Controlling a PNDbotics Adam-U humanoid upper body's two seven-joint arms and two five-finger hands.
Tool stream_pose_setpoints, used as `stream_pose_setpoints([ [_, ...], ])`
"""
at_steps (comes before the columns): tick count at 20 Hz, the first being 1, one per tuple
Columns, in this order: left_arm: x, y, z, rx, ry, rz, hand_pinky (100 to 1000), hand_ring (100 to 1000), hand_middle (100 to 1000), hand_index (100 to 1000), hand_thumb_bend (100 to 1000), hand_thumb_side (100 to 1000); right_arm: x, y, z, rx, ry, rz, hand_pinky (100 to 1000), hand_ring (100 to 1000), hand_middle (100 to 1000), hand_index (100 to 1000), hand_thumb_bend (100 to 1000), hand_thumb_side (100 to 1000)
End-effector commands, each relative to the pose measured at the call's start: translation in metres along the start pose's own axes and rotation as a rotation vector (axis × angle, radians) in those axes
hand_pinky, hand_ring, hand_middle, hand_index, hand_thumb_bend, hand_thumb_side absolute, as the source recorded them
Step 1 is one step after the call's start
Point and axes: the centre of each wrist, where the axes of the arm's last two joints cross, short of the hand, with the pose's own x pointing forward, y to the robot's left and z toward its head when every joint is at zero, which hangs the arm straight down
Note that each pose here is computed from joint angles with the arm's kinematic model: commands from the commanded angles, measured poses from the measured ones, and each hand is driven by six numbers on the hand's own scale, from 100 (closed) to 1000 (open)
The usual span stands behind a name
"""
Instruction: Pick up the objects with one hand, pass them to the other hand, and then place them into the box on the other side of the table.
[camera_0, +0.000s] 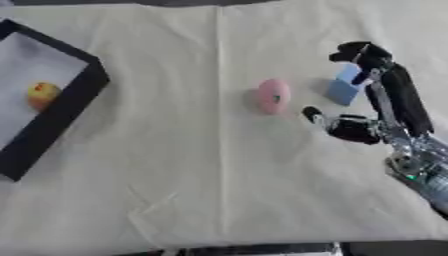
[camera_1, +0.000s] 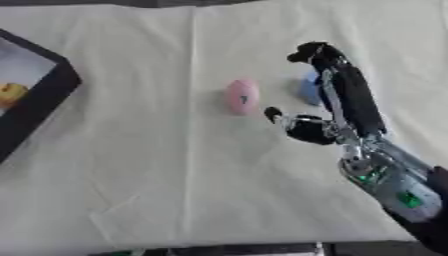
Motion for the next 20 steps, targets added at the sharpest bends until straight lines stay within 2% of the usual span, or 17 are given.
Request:
stream_pose_setpoints([
  [1, 0.012, 0.01, 0.003, 0.056, -0.061, 0.055, 883, 644, 557, 743, 100, 602, -0.007, -0.026, -0.015, -0.027, 0.021, 0.014, 525, 809, 813, 777, 679, 132],
  [7, 0.028, 0.005, 0.01, 0.057, -0.115, 0.137, 889, 640, 552, 742, 100, 612, -0.018, -0.061, -0.029, 0.061, 0.129, -0.011, 526, 811, 831, 781, 693, 164],
  [11, 0.037, 0.004, 0.014, 0.045, -0.141, 0.152, 889, 640, 551, 739, 100, 612, -0.023, -0.079, -0.034, 0.107, 0.181, 0.006, 546, 824, 848, 801, 705, 184],
  [16, 0.044, 0.003, 0.016, 0.033, -0.163, 0.155, 890, 638, 549, 739, 100, 612, -0.025, -0.09, -0.038, 0.13, 0.248, 0.025, 554, 831, 847, 805, 713, 194],
  [20, 0.049, 0.003, 0.017, 0.028, -0.177, 0.16, 890, 637, 546, 740, 100, 615, -0.025, -0.093, -0.039, 0.151, 0.298, 0.007, 549, 827, 839, 795, 723, 200],
])
